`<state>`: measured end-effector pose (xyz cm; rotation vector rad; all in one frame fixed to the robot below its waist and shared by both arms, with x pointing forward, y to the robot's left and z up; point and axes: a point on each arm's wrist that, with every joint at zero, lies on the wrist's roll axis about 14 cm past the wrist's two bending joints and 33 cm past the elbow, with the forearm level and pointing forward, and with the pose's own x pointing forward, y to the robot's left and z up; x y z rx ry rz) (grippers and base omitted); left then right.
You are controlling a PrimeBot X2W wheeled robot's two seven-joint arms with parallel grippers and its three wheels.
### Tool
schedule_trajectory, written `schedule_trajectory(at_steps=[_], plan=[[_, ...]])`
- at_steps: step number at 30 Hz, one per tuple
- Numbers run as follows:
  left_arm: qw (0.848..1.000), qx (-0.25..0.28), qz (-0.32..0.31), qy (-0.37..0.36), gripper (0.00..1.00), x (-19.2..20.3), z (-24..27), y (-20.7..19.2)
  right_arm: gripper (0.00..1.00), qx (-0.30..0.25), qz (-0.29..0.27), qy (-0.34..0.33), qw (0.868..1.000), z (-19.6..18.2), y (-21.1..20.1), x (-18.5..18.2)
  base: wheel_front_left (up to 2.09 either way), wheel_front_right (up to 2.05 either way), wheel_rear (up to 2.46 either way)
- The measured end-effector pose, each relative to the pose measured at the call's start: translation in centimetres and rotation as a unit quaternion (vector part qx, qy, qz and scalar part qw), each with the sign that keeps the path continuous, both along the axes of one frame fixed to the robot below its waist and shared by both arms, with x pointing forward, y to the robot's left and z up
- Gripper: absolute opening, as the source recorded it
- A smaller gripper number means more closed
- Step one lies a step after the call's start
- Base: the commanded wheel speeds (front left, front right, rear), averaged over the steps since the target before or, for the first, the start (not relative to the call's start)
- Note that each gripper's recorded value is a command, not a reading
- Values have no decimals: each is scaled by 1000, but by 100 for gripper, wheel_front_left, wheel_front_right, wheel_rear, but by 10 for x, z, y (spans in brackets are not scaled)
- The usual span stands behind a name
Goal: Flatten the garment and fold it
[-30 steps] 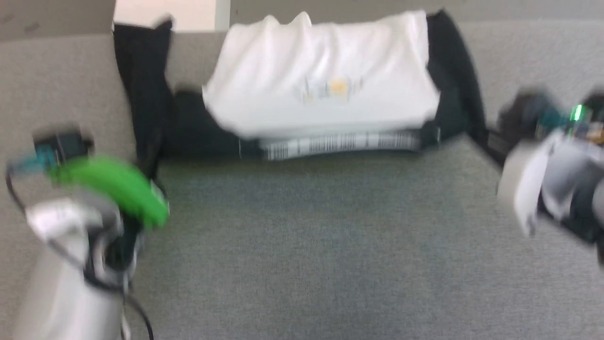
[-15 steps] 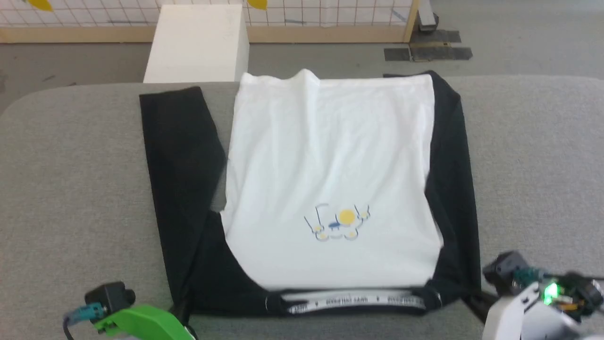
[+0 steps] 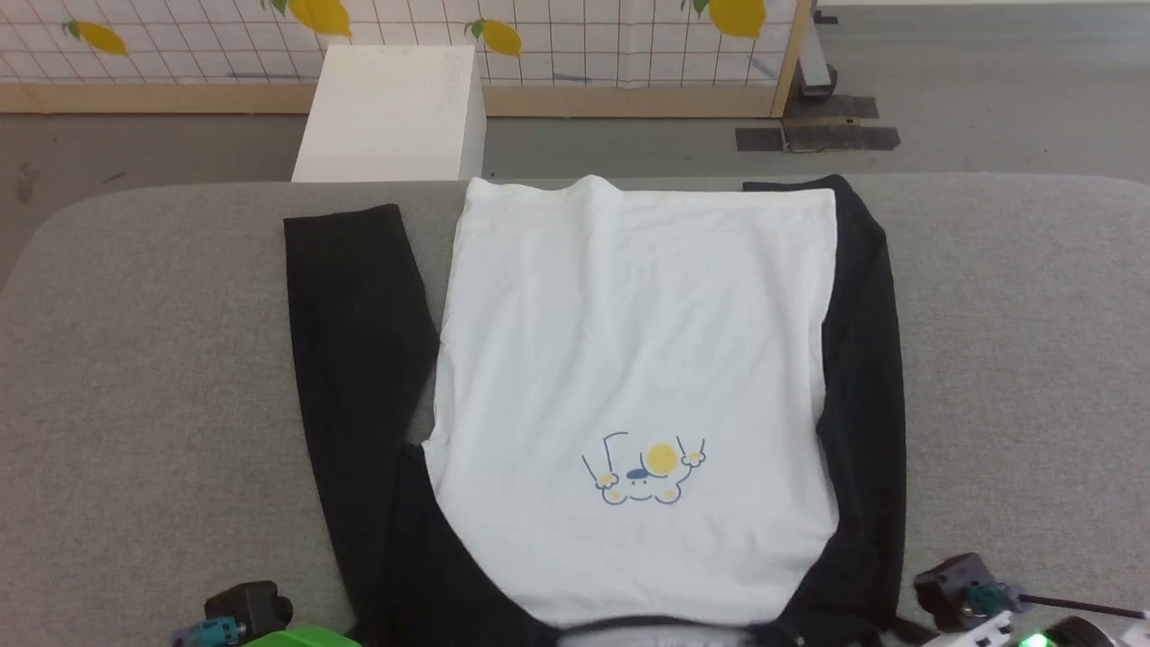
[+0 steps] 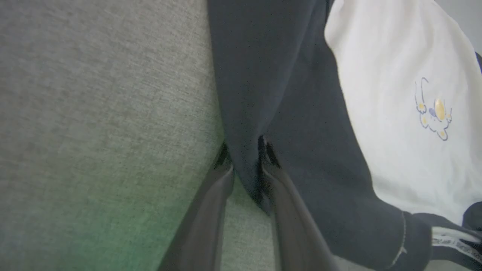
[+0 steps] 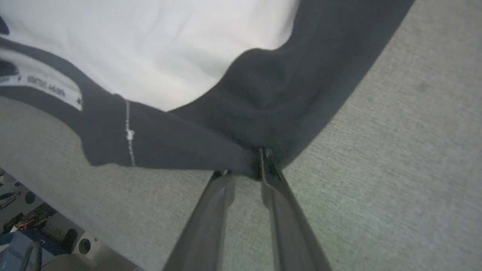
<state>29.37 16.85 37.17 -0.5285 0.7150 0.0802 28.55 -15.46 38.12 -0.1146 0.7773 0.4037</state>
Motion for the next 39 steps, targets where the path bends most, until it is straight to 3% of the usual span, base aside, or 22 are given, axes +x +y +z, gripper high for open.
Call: schedule_trajectory(at_steps=[6,13,14,19,25,31,39], plan=[[998,-13,26,-47,100,5,21,5,100,9,-68,-80,994,27,-26,13,0,0,0],[992,28,39,-119,100,19,51,21,100,42,-131,-217,966,79,-34,37,0,0,0],[988,45,35,-141,100,27,59,22,100,51,-150,-245,956,87,-35,40,0,0,0],[973,95,17,-210,100,66,87,28,100,51,-189,-301,933,105,-48,52,0,0,0],[947,157,-32,-278,100,141,127,38,100,71,-190,-340,918,118,-40,81,0,0,0],[941,204,-69,-260,100,217,140,57,100,83,-185,-348,915,113,-34,111,0,0,0],[961,216,-62,-160,100,286,111,90,100,87,-206,-328,918,82,-43,133,0,0,0]])
